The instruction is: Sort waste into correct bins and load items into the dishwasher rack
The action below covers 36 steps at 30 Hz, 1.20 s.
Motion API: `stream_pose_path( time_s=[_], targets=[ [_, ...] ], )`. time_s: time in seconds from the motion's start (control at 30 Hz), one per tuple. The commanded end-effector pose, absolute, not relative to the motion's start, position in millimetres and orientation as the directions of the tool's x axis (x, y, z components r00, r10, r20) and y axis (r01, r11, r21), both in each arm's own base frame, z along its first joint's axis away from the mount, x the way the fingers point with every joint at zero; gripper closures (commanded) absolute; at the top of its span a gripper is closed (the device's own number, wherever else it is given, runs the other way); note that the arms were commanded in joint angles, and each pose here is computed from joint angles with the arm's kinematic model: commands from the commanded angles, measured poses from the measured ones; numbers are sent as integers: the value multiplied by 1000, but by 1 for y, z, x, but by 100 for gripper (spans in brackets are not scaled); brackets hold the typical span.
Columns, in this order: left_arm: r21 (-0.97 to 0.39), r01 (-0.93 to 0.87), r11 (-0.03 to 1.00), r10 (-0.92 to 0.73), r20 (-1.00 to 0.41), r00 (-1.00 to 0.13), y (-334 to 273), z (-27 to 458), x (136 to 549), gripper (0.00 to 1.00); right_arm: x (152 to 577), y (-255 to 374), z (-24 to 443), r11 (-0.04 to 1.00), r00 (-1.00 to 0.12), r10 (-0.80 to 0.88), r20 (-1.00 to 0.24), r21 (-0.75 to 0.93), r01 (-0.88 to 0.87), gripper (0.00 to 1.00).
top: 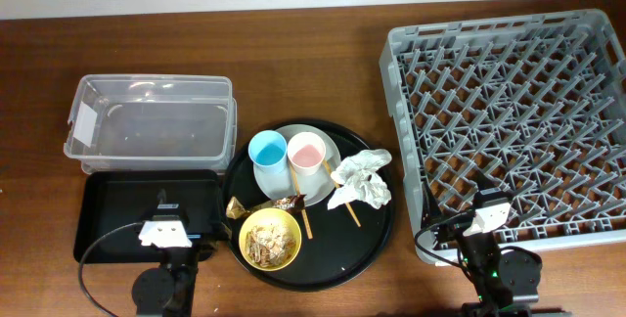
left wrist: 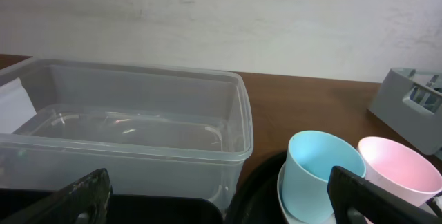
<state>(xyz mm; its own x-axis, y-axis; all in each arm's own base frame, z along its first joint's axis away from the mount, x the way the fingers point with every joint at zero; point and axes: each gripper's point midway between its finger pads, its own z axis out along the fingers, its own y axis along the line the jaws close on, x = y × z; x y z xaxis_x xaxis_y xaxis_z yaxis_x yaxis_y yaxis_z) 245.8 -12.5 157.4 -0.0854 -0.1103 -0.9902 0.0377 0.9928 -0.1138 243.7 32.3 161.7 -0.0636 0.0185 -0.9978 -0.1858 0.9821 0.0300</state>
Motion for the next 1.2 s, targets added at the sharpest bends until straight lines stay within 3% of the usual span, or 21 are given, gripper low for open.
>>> stream_pose_path(
  time_s=[0.0, 0.87, 1.17],
  targets=[
    [-97, 34, 995, -94, -992, -85, -12, 156, 246, 1, 244, 32, 159, 983, -68, 15, -998, 27, -182, 1],
    [-102, 88, 991, -95, -992, -86, -21, 157, 245, 1, 244, 32, 159, 983, -68, 15, -998, 27, -182, 1],
    [-137, 193, 972, -123, -989, -83, -38, 219, 224, 1, 244, 32, 159, 983, -68, 15, -998, 27, -182, 1]
  ],
)
